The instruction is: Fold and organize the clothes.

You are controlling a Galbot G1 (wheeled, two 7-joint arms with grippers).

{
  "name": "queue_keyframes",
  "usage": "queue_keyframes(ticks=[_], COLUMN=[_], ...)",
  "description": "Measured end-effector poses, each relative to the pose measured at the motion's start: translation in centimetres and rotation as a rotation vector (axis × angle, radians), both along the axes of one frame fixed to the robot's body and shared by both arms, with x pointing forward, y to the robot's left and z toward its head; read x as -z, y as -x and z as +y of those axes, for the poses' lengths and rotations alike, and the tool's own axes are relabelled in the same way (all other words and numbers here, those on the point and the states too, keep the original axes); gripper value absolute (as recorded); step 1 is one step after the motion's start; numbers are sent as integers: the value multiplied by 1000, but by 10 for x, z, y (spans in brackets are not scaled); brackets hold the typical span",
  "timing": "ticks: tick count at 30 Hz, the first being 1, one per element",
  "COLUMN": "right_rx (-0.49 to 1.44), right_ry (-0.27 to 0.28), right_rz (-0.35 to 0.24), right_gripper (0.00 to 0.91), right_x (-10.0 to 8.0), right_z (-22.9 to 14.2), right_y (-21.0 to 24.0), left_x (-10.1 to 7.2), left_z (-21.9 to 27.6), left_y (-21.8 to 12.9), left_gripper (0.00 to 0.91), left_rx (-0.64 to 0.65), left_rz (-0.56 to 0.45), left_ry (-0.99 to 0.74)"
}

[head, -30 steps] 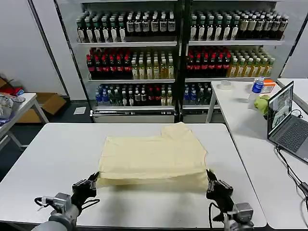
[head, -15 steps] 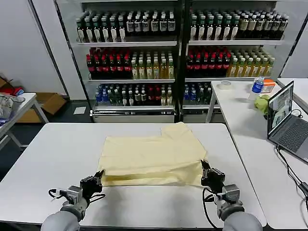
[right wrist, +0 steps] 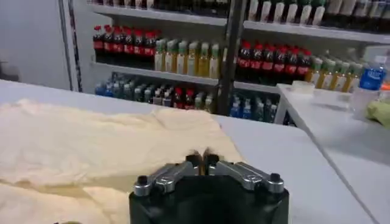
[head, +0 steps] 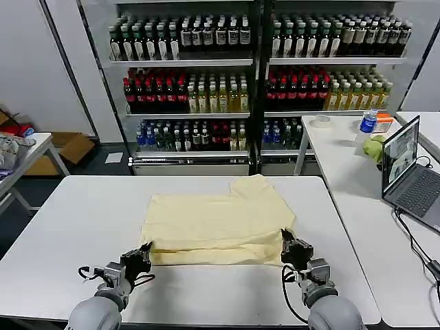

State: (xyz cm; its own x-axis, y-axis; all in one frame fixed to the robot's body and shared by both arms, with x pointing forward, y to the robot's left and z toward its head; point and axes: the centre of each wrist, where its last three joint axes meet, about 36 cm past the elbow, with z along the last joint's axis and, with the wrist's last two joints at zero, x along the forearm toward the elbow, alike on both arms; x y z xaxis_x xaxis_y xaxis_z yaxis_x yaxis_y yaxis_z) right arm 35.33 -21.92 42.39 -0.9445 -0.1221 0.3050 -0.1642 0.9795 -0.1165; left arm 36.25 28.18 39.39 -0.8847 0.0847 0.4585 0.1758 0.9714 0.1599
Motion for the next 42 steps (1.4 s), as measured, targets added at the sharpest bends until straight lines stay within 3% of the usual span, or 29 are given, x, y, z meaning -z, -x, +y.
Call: queue_keyframes(ticks=[13,31,32,33,34,35,37,40,41,42], right_rx=[50,166,167,168,168,166,163,161,161,161], right_ry=[-11,-79,-82,-85,-90,-93,-99,-108,-111,-114], right_rz=[49,190,196,201,207,212,221,230,230,231], right_gripper=[907,907,907,907,897,705,554,91,0,0], right_x=[-5,18,20,21,22,23,25,28,29,29], right_z=[-9,-38,-38,-38,-37,-37,-36,-34,-34,-34], right_y=[24,42,42,41,41,41,41,41,40,40], left_x=[-8,0,1,1,2,3,4,6,6,7], left_z=[2,13,14,14,15,16,17,19,19,19], left_y=[21,31,30,30,29,28,27,27,27,27], left_gripper=[907,907,655,474,151,30,10,10,10,10], left_rx=[-42,-86,-87,-87,-88,-89,-89,-85,-84,-84], left_rz=[-4,44,45,47,49,51,56,62,63,64], left_ry=[37,58,59,61,63,64,64,64,64,65])
